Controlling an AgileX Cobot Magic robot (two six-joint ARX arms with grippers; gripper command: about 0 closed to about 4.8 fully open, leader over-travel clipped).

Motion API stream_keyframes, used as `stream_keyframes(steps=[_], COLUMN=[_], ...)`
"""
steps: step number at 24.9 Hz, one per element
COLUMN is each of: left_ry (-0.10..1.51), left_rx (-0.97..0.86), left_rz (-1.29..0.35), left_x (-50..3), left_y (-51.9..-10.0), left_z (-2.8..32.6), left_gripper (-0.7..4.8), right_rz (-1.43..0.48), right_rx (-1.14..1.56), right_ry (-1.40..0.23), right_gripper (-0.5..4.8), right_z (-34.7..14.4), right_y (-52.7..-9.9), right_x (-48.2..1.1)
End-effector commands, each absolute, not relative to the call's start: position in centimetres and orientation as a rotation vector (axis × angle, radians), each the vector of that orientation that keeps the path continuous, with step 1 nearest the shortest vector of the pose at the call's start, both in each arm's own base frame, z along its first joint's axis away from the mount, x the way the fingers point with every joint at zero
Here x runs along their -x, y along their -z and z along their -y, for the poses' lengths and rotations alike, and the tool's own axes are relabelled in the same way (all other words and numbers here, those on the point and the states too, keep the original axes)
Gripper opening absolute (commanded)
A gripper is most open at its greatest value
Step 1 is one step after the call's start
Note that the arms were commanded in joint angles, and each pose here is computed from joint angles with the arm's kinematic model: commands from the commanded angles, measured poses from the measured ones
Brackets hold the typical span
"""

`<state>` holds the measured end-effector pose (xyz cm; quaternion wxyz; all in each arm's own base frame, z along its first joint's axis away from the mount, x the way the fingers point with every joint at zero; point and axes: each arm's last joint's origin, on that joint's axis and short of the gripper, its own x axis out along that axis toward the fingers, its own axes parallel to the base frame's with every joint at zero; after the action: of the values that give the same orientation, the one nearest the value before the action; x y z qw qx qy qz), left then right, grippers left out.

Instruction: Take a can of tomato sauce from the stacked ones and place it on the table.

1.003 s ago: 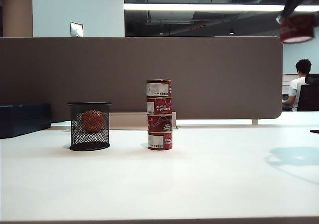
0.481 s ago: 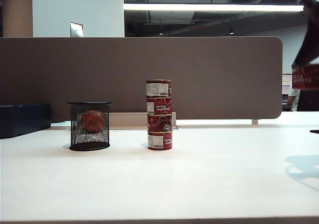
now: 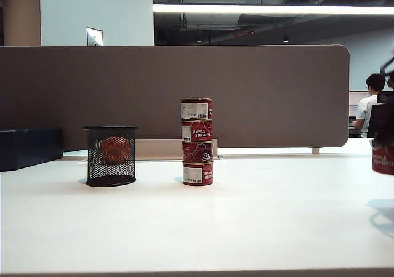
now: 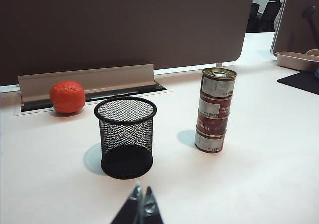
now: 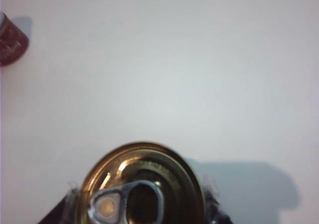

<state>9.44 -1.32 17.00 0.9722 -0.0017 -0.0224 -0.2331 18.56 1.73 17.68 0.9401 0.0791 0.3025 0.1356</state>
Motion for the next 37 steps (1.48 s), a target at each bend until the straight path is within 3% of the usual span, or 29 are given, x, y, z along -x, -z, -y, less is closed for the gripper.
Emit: stream_keyframes(steps=[1,27,32,37], left_ry=[0.47,0.473,0.473,0.474], left_rx=[-0.004,-0.004,-0.004,-0.004], left_rz=[0.062,0.062,0.062,0.062], left_x=[-9.4,-9.4,-9.4,-9.4], left_y=[-17.2,-17.2,-17.2,-17.2], left_z=[1.3,1.3,1.3,1.3], left_gripper=[-0.06,-0.06,-0.06,-0.06], right_rz=[-0.567,-0.626,-0.646,-0.625], right_rx=[-0.159,-0.149,-0.178,-0.177], right_ry=[-0.276,-0.22,-0.21,-0.212], right_gripper=[2.43,2.43,3.73,3.73], right_z=[-1.7,-1.5,-1.5,-1.5], right_y=[-17.1,-14.5,-14.3,-14.5], right_x=[-18.4,-17.1,-17.2,-17.3])
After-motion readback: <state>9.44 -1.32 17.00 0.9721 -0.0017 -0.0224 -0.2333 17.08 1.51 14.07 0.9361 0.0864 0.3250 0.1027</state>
